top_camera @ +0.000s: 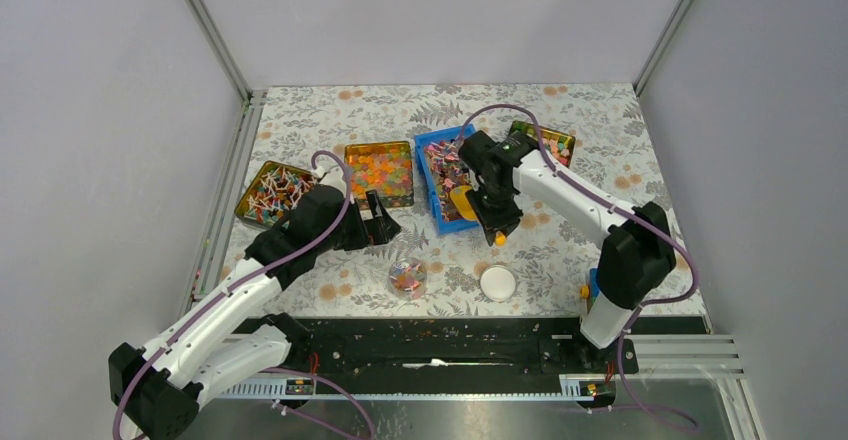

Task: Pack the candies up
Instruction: Scoop the fake candies from the storage box.

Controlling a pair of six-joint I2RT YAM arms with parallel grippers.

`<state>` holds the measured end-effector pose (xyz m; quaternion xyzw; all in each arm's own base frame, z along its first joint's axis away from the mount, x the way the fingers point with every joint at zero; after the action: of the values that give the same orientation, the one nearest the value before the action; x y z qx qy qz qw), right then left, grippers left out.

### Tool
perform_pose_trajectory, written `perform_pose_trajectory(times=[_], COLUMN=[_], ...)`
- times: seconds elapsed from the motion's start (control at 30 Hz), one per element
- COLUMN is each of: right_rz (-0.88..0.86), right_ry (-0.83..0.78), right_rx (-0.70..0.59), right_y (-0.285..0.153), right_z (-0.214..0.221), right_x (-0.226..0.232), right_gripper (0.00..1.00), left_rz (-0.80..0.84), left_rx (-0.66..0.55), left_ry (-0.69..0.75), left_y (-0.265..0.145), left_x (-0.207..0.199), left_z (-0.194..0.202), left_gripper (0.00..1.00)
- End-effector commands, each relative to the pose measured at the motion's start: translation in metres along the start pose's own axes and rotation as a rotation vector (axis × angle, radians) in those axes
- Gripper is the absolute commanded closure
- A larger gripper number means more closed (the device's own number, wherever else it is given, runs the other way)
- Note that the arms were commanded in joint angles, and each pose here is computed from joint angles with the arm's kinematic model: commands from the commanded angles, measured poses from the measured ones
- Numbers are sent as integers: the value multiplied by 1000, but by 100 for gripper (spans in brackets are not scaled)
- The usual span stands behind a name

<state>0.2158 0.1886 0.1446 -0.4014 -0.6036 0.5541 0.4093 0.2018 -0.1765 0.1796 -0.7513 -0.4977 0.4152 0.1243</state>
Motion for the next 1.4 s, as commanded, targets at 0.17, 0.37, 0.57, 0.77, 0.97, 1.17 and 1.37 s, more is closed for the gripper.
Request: perform_pose_trajectory(times=[0.17,0.37,0.57,0.77,0.97,1.17,1.37], right_rz=[-58,-103,-91,-116,-139,-166,-177], right_ry=[-44,-84,-123,-142,-145,-206,-269], right_rx=[-102,-129,-171,-180,-204,-182,-150], right_y=[-18,-20,-34,-37,-48,-50,-44], right_z=[12,18,23,33,41,53,67], right_x=[-2,1,-5,-4,-2,7,18], right_gripper=[100,100,100,100,100,100,100], left_rz=[50,89,141,194,219,162,86], left_rx=[-44,-144,-211,-267,-270,-206,-90], left_ry=[38,79,135,143,185,205,185], left_y=[0,-9,-19,-22,-18,-10,-7], left_x=[-9,-20,-32,-37,-36,-20,-4], left_z=[-10,-33,-49,-52,-46,-30,-9], left_gripper=[1,1,1,3,2,3,3])
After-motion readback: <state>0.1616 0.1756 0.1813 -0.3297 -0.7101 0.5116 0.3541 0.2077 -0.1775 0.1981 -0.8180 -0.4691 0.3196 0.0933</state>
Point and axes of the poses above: each gripper's point midway between its finger pads, its own y axis out along the fingers, its own x axis along the line the jaws close on, z = x × y, the point moved 2 cm from there along -y, back along the fingers, and after that the axes turned 3 degrees about y, right-handed, at the moved point
